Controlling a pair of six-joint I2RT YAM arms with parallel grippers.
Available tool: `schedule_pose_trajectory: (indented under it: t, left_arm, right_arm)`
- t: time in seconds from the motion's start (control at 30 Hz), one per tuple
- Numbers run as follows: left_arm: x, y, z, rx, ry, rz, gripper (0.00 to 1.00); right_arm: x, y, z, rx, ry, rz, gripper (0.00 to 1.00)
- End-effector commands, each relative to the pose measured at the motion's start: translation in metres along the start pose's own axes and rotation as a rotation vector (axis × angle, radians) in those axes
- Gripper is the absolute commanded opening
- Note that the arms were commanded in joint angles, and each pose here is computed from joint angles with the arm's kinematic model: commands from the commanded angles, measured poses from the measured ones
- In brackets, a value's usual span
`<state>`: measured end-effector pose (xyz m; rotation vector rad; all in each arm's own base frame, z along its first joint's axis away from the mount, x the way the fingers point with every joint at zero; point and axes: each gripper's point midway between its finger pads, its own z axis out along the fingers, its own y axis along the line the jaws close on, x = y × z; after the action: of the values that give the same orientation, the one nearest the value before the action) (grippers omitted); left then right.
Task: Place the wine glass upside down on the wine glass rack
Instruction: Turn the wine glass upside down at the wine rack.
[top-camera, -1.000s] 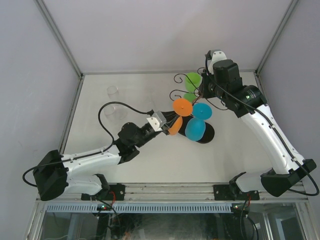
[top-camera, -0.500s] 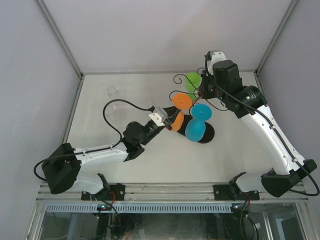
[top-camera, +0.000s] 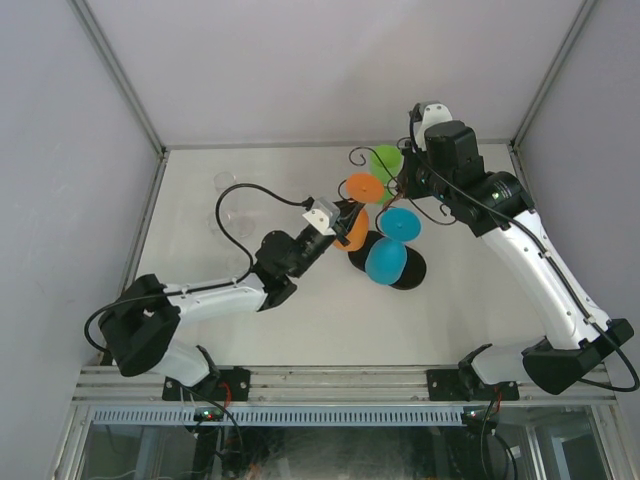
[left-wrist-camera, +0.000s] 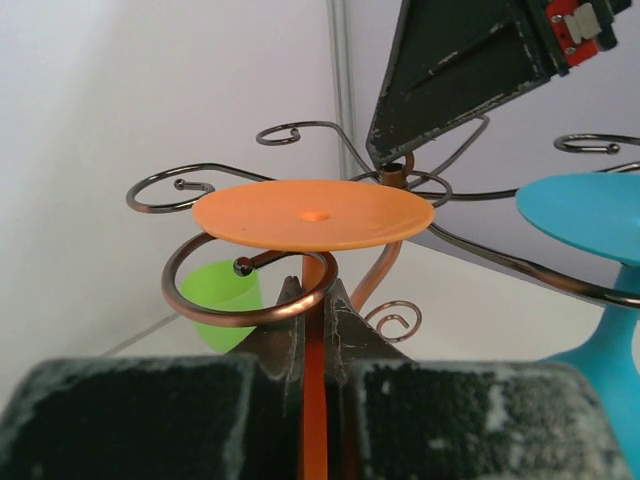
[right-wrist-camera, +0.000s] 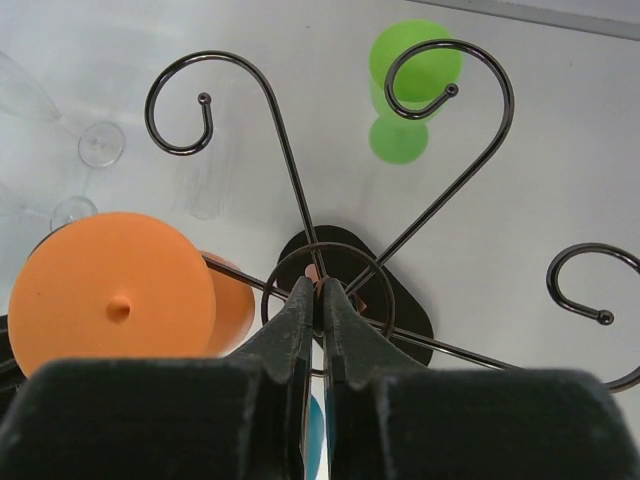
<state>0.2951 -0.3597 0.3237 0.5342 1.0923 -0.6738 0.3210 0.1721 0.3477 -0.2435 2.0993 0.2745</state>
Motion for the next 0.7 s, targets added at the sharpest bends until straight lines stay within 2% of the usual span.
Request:
schedule_pose_trajectory:
  t: [0.0, 0.33, 0.67]
  left_arm:
    - [-0.046, 0.016, 0.019, -0.058, -0.138, -0.024, 0.0]
    - [-0.038, 0.042, 0.009, -0.175, -0.121, -0.041, 0.0]
    - [-0.047, 0.042, -0.022, -0.173, -0.15, -0.077, 0.0]
  right_arm:
    - [-0.035, 0.013, -0.022, -0.065, -0.139, 0.024, 0.0]
    - [-0.035, 0.011, -0.02, -0.058, -0.139, 0.017, 0.0]
    - [-0.034, 0.005, -0.02, -0.035, -0.137, 0.015, 0.0]
